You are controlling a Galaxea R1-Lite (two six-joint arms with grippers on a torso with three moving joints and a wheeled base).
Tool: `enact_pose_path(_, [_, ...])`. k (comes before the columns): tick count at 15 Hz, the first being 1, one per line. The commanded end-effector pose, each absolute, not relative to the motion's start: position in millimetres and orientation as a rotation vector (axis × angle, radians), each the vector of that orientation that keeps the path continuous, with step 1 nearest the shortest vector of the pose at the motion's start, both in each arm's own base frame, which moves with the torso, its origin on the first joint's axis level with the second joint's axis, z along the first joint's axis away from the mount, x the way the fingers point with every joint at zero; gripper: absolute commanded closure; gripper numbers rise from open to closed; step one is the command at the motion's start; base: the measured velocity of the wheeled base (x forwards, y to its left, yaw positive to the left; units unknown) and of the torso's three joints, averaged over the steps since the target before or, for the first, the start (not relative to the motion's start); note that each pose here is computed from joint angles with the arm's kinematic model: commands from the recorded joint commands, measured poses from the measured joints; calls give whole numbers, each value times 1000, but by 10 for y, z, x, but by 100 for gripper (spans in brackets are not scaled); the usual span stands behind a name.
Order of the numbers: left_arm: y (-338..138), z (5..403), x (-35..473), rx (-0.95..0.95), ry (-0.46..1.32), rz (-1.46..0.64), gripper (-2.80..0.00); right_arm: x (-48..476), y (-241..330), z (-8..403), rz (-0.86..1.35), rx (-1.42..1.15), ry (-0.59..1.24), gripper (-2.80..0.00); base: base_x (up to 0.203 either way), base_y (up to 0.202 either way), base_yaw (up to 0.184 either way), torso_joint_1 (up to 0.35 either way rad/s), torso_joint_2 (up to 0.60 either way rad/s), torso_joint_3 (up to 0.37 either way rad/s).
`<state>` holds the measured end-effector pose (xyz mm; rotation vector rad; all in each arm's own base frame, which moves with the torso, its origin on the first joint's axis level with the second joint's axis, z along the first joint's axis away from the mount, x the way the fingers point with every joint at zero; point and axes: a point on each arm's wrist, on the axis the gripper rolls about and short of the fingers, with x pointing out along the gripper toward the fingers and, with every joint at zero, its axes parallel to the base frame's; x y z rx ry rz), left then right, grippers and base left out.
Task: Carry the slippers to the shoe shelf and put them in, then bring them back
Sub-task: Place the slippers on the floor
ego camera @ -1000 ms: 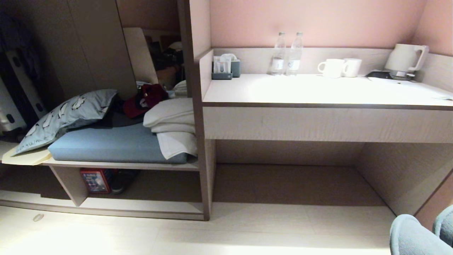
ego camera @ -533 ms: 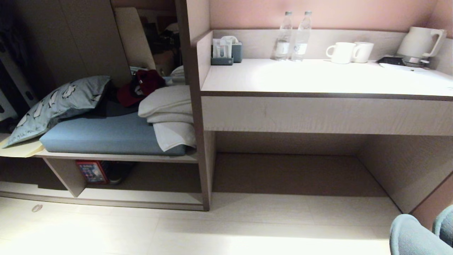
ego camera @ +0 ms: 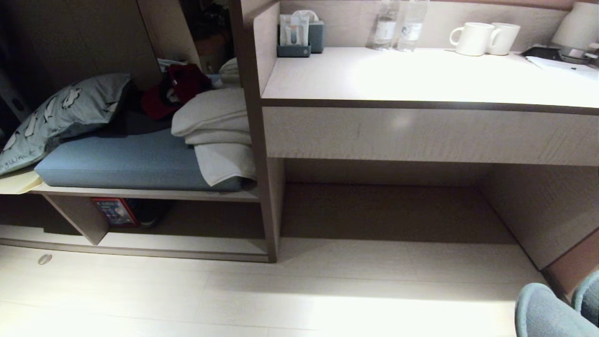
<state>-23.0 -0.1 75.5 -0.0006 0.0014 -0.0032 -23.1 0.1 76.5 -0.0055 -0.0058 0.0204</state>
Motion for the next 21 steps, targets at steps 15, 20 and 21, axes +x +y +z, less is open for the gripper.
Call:
enact_pose_path(15, [-1, 754, -229, 0, 3, -3, 0, -230, 1, 765, 21, -6, -5, 0, 0, 0, 0, 4, 3, -196])
enact_pose_path(20, [-1, 755, -229, 0, 3, -3, 0, -230, 1, 765, 21, -6, -5, 0, 0, 0, 0, 2, 4, -196])
enact_pose_path(21, [-1, 759, -230, 0, 2, -3, 0, -230, 1, 765, 21, -6, -5, 0, 0, 0, 0, 2, 2, -202])
